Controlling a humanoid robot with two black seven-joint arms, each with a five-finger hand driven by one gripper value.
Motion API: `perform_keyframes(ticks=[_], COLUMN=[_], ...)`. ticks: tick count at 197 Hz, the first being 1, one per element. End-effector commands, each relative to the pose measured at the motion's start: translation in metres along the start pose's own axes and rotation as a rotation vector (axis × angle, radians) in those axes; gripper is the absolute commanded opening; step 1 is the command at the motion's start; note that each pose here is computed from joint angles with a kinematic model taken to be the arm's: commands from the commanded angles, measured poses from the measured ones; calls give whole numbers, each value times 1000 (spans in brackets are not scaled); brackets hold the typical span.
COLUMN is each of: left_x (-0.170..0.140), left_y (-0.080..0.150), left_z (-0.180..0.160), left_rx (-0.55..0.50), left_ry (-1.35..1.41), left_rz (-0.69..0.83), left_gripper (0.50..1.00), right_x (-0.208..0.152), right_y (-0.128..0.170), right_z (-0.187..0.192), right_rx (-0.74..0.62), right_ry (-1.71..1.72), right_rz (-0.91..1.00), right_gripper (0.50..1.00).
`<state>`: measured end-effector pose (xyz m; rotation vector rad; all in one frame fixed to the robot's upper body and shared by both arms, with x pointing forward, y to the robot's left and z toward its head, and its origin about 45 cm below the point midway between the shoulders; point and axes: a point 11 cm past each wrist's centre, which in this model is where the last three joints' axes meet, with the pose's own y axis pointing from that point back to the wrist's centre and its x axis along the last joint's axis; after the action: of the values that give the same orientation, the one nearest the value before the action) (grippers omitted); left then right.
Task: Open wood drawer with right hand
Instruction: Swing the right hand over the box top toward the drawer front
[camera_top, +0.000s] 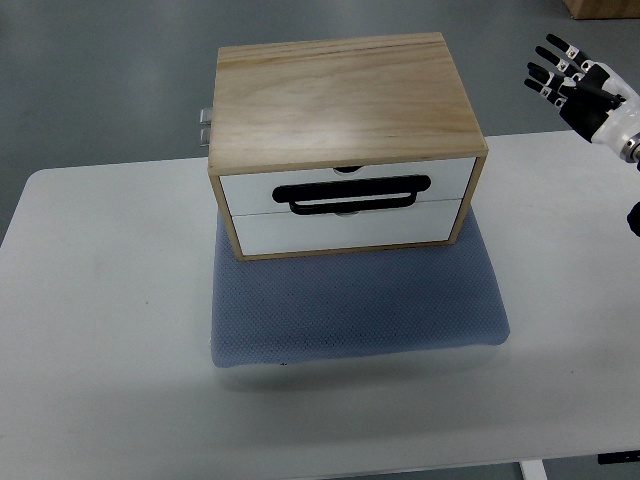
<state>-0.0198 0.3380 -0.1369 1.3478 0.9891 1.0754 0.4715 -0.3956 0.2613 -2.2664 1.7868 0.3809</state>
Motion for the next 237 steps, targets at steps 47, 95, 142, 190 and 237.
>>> perform_keyframes(ticks=[47, 95, 142, 190, 237], left_x=[0, 0, 0, 0, 0], left_y=[0, 0, 0, 0, 0], left_z=[0, 0, 0, 0, 0], left_rx=[1, 1, 1, 1, 1], left_ry=[0, 0, 0, 0, 0], left_rz=[0, 0, 0, 0, 0], left_gripper=[1000, 1000, 1000, 1000, 1000], right_x=[-12, -62, -134, -183, -222], right_y=[-4, -12, -11, -9, -6], right_z=[-54, -103, -126, -128, -122], right_rx=[25, 58, 22, -43, -143], right_ry=[106, 244, 400, 514, 655], right_rz=[-140, -309, -533, -673, -783], right_gripper=[944, 944, 942, 942, 944])
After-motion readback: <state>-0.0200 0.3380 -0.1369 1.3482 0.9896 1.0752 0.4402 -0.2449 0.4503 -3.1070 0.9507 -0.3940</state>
